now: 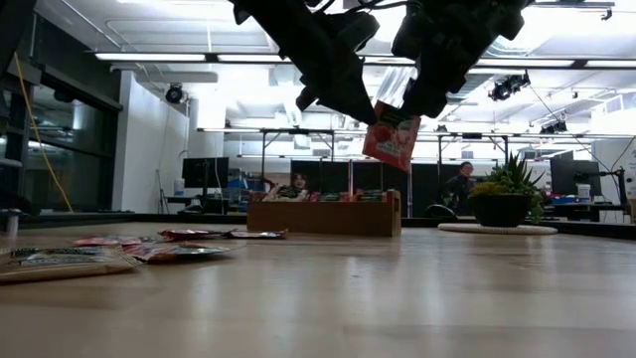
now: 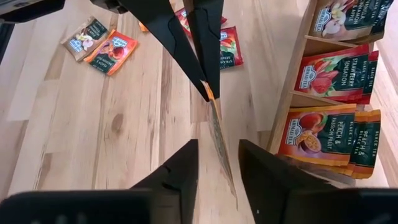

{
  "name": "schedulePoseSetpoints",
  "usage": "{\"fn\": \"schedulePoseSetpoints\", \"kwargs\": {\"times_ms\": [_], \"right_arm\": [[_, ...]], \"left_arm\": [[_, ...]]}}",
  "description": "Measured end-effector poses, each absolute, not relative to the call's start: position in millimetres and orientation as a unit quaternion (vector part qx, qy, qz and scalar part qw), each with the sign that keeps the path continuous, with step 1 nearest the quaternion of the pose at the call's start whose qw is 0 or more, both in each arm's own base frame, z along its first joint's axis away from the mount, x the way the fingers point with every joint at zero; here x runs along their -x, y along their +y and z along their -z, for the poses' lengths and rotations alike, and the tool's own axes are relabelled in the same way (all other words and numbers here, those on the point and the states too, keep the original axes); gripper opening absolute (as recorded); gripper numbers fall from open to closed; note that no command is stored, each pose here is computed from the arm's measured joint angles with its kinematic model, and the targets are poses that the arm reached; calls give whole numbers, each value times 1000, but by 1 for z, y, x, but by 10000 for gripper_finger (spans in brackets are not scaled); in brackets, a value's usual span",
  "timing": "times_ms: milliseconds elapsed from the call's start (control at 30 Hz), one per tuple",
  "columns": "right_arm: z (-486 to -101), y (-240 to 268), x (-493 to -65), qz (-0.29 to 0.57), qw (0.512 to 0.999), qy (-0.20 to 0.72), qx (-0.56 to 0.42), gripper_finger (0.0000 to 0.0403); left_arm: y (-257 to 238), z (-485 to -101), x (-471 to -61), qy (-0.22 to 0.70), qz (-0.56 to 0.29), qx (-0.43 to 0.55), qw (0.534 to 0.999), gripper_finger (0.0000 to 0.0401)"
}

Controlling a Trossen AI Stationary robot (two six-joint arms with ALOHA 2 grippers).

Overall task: Pick & Place Tea
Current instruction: Put the orange tea bag into the right section of the wooden organizer

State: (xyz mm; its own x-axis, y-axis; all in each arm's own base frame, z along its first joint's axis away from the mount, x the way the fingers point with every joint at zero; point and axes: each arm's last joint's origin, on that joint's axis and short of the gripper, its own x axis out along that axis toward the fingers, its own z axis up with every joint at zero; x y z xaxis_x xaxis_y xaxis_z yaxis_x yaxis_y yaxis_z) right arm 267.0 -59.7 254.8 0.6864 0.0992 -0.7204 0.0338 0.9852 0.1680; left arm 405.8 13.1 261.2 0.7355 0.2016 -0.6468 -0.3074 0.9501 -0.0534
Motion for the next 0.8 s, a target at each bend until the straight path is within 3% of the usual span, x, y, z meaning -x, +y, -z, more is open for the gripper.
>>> {"fn": "schedulePoseSetpoints", "kwargs": {"times_ms": [333,800], "right_arm": [[-255,-60,-267,-20,915,395,-80,8],[-255,-60,-267,-9,916,395,-71,1]], "left_arm": [[13,-261,-406,336,-140,81,928,0],[13,-261,-406,337,-141,77,928,12]]}}
